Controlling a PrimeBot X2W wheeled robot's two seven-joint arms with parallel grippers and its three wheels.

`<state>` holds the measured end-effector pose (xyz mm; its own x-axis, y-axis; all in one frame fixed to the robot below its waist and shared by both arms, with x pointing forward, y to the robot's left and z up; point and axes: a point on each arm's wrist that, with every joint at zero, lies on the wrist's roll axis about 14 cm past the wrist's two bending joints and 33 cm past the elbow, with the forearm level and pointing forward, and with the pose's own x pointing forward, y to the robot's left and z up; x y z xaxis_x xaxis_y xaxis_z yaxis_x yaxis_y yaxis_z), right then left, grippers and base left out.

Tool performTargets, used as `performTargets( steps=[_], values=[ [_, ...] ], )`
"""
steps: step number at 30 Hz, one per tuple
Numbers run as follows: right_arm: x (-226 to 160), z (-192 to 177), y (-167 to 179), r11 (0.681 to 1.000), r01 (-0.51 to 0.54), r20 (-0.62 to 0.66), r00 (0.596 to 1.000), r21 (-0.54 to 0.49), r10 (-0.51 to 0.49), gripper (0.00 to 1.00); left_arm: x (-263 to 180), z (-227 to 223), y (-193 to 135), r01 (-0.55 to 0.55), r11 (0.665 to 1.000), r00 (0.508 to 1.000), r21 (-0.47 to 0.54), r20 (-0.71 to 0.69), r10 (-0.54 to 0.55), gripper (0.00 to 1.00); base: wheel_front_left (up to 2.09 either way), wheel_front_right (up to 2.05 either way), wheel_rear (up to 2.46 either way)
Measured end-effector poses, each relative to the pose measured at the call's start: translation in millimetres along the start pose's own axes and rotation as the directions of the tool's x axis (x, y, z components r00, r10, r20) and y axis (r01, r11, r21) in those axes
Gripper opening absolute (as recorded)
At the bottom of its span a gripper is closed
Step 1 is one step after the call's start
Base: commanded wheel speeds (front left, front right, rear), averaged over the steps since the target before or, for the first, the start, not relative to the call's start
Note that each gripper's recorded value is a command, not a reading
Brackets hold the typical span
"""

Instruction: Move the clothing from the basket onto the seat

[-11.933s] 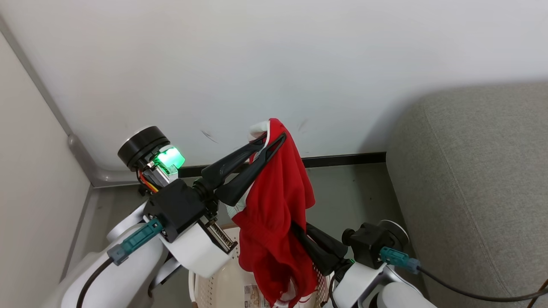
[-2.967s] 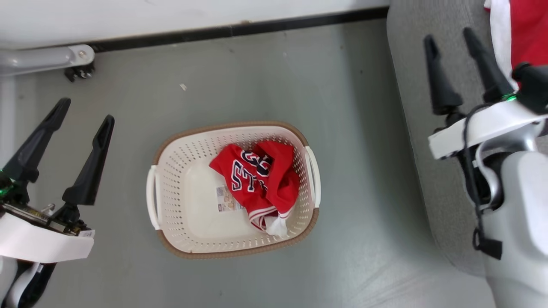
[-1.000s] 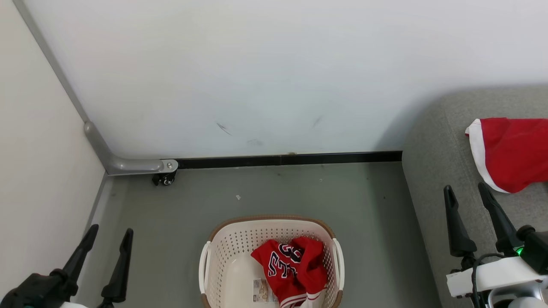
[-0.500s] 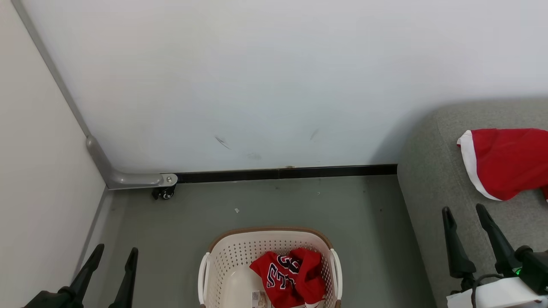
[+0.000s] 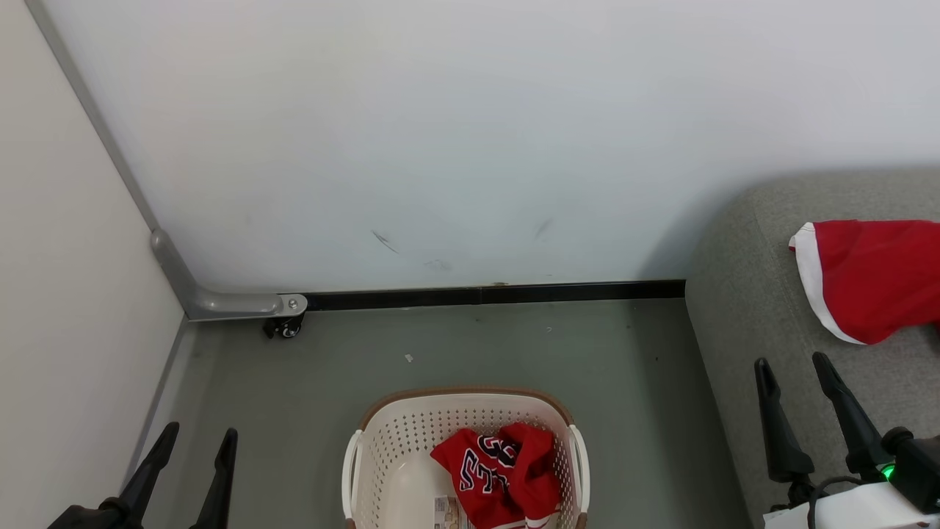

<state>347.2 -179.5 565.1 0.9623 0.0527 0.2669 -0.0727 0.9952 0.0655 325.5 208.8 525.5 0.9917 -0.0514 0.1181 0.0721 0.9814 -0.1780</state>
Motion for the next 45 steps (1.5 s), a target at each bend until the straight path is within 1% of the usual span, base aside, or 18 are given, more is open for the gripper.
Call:
performTargets(
  steps=[9,17,31,38,45],
  values=[
    [-0.1,-1.1,1.4,1.000,-0.004,-0.004,1.000,0.001,0.004,1.00,-0.3,-2.7,0.0,0.004,1.000,1.000,-0.002,-0.007,-0.004,1.00,0.00,0.00,0.00],
    [-2.4,-2.5,-9.5,1.000,0.027,-0.011,1.000,-0.010,-0.027,1.00,0.1,-11.0,-7.1,0.036,0.999,0.999,-0.007,-0.033,-0.036,1.00,0.00,0.00,0.00],
    [-13.0,1.4,-38.9,0.993,0.117,-0.008,0.993,-0.029,-0.117,1.00,5.6,-37.9,-37.1,0.146,0.988,0.982,-0.042,-0.114,-0.150,1.00,0.00,0.00,0.00],
    [-19.5,2.1,-48.2,0.988,0.148,-0.012,0.989,-0.036,-0.148,1.00,11.2,-52.9,-55.2,0.209,0.976,0.964,-0.056,-0.158,-0.216,1.00,0.00,0.00,0.00],
    [-25.4,-1.1,-54.5,0.984,0.172,-0.028,0.985,-0.041,-0.173,1.00,14.3,-71.0,-75.4,0.276,0.958,0.935,-0.078,-0.210,-0.287,1.00,0.00,0.00,0.00]
  ],
)
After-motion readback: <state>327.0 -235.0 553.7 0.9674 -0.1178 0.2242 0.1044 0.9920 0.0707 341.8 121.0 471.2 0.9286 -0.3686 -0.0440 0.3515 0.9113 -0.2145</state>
